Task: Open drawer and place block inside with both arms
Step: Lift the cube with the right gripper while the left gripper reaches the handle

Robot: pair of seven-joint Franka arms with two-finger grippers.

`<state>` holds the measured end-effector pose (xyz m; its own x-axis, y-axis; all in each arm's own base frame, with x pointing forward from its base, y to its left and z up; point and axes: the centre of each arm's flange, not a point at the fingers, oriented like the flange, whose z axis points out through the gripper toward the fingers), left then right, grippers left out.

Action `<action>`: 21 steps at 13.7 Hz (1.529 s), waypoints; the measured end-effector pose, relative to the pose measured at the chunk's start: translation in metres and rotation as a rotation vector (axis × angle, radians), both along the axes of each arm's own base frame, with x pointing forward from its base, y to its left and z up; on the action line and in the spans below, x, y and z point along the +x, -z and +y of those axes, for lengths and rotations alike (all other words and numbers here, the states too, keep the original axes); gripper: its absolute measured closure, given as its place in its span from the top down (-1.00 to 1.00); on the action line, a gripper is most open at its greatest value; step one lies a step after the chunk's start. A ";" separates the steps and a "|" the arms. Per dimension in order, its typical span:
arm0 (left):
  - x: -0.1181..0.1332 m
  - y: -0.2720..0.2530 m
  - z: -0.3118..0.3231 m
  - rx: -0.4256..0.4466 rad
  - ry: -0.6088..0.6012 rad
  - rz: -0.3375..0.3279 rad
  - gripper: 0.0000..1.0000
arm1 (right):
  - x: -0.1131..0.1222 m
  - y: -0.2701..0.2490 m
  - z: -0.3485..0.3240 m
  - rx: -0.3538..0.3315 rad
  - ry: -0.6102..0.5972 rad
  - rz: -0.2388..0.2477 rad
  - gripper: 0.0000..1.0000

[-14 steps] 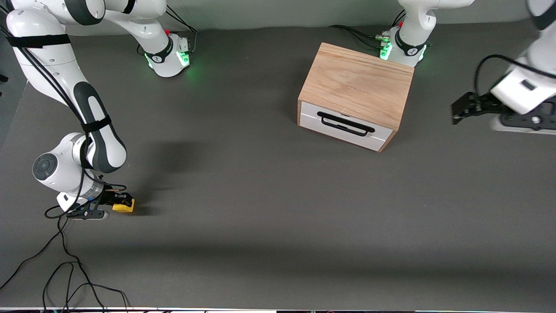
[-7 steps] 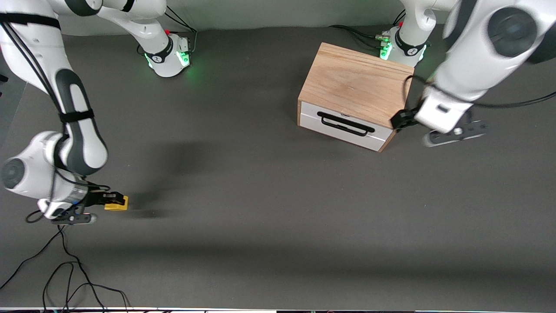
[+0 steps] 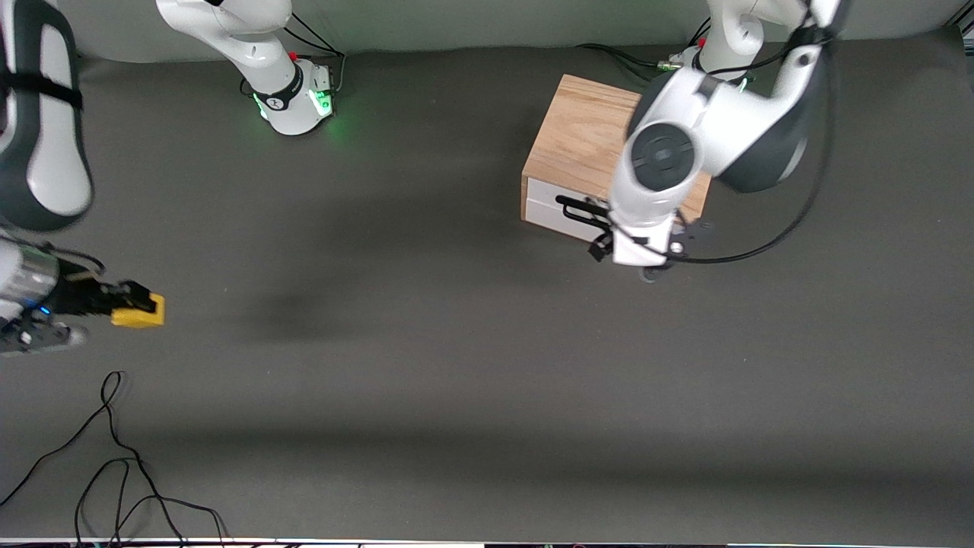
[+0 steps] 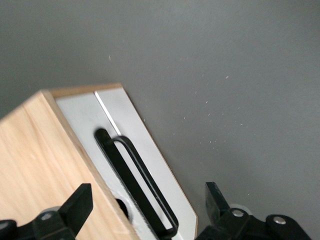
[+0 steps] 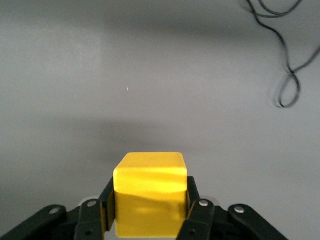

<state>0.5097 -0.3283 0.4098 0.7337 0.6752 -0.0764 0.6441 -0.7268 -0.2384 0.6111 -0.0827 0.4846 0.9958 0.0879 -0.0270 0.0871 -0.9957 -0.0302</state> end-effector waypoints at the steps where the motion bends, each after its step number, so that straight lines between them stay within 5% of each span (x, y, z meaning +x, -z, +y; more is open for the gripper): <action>1: -0.002 0.014 -0.006 0.018 -0.015 0.018 1.00 | -0.008 -0.019 0.000 -0.008 -0.004 -0.012 0.10; 4: -0.003 0.058 -0.010 0.082 -0.095 0.072 1.00 | -0.027 -0.057 0.002 -0.011 -0.011 -0.028 0.10; 11: -0.006 0.113 -0.013 0.113 -0.177 0.168 1.00 | -0.042 -0.067 0.048 -0.003 0.018 0.025 0.10; 21: -0.002 0.142 -0.013 0.103 -0.199 0.190 1.00 | -0.080 -0.081 0.077 -0.019 0.076 0.027 0.10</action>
<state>0.5077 -0.3417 0.2678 0.5655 0.8155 -0.1234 0.7080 -0.5567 -0.4346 0.5310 -0.0054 0.5653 0.9984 0.0109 -0.0549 0.0102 -0.9999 -0.0121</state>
